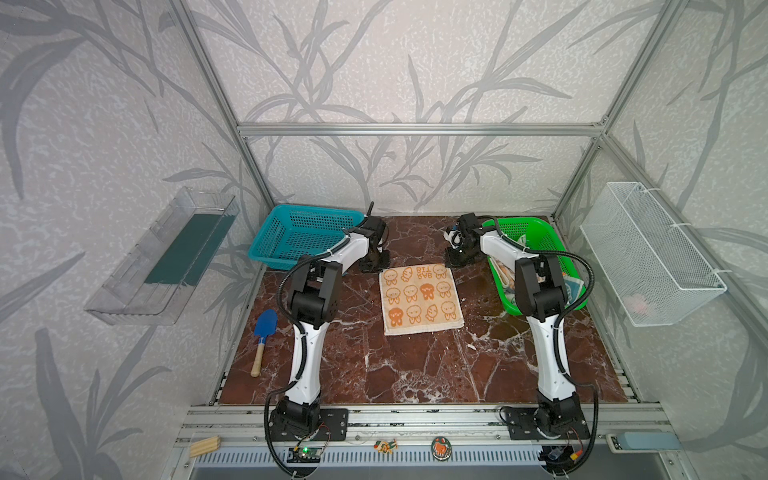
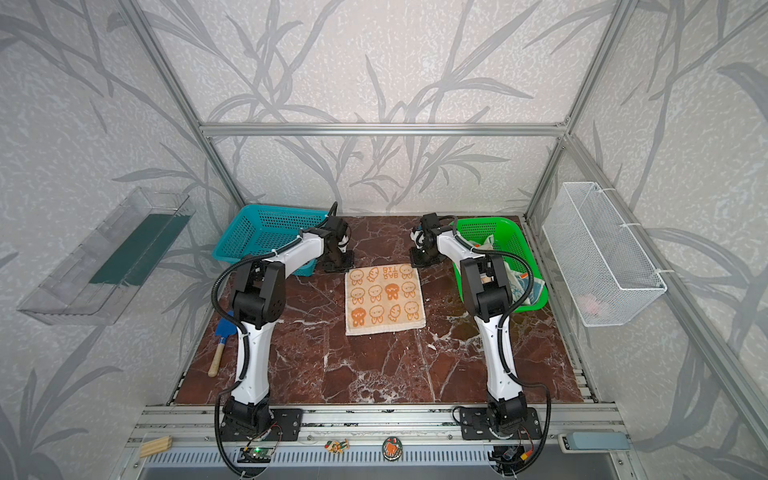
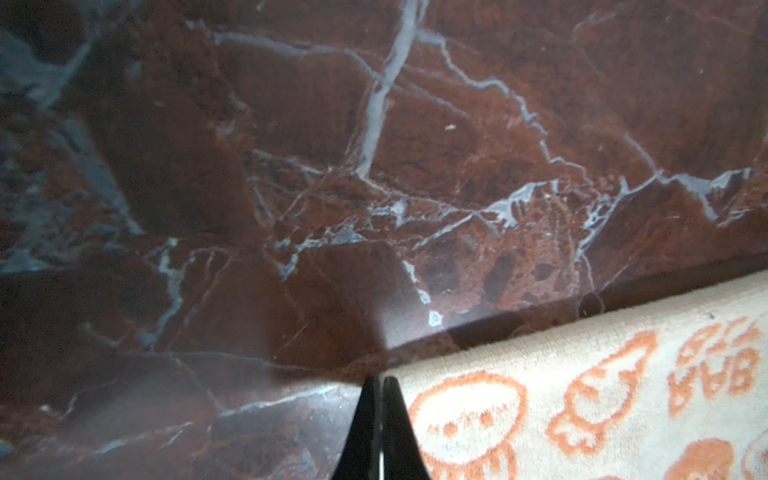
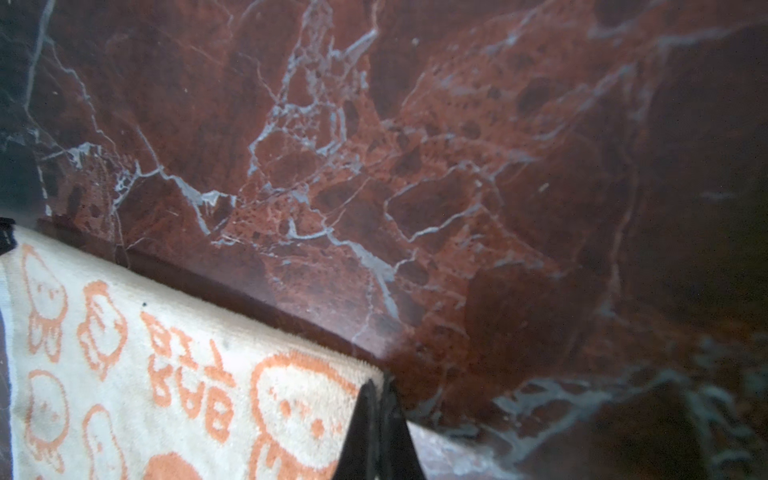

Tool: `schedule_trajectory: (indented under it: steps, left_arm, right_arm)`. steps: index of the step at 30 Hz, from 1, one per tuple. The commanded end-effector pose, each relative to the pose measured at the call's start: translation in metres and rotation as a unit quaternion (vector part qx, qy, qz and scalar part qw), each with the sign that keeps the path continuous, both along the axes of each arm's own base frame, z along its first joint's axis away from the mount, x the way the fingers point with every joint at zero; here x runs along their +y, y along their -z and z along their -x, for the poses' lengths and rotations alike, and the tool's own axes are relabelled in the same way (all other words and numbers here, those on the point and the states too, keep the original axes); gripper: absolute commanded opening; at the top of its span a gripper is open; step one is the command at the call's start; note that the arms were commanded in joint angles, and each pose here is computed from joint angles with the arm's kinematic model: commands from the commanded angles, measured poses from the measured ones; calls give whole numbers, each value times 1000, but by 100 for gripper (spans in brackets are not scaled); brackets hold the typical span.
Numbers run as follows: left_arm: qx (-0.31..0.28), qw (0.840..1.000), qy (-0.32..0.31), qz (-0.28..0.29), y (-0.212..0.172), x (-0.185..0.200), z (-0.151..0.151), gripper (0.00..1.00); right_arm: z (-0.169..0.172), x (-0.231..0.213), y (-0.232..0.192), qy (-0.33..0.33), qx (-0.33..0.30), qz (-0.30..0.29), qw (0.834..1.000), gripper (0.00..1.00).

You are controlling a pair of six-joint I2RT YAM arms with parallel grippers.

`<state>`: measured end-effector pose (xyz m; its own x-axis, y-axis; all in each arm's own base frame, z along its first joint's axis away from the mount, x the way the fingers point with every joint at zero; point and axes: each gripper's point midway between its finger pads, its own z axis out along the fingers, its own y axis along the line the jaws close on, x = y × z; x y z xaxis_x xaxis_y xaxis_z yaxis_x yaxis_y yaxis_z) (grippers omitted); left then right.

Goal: Fold and stack the towels
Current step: 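Lift the towel's far edge with both grippers, then fold the far edge toward the robot over the near half with both grippers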

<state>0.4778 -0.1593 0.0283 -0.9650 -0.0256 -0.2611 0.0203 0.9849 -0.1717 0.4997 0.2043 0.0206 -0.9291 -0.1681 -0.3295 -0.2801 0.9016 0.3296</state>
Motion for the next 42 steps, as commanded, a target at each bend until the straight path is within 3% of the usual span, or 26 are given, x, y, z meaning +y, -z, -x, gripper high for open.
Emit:
schedule_trajectory:
  steps: [1, 11, 22, 33, 42]
  left_arm:
    - [4, 1000, 19, -14, -4, 4, -1, 0]
    - [-58, 998, 39, -10, -49, 3, -10, 0]
    - [-79, 997, 25, -7, -72, 10, 9, 0]
    - [-88, 994, -51, 27, -79, 20, 65, 0]
    - [-59, 996, -65, 29, -47, 16, 118, 0]
  right_arm:
    - [14, -9, -4, 9, 25, 5, 1000, 0]
    - [19, -11, -42, 21, 1, -18, 1000, 0]
    - [47, -17, -74, 32, -12, -36, 999, 0]
    - [101, -23, -85, 42, -9, -56, 997, 0]
    - [162, -21, -42, 36, 39, -39, 998, 0]
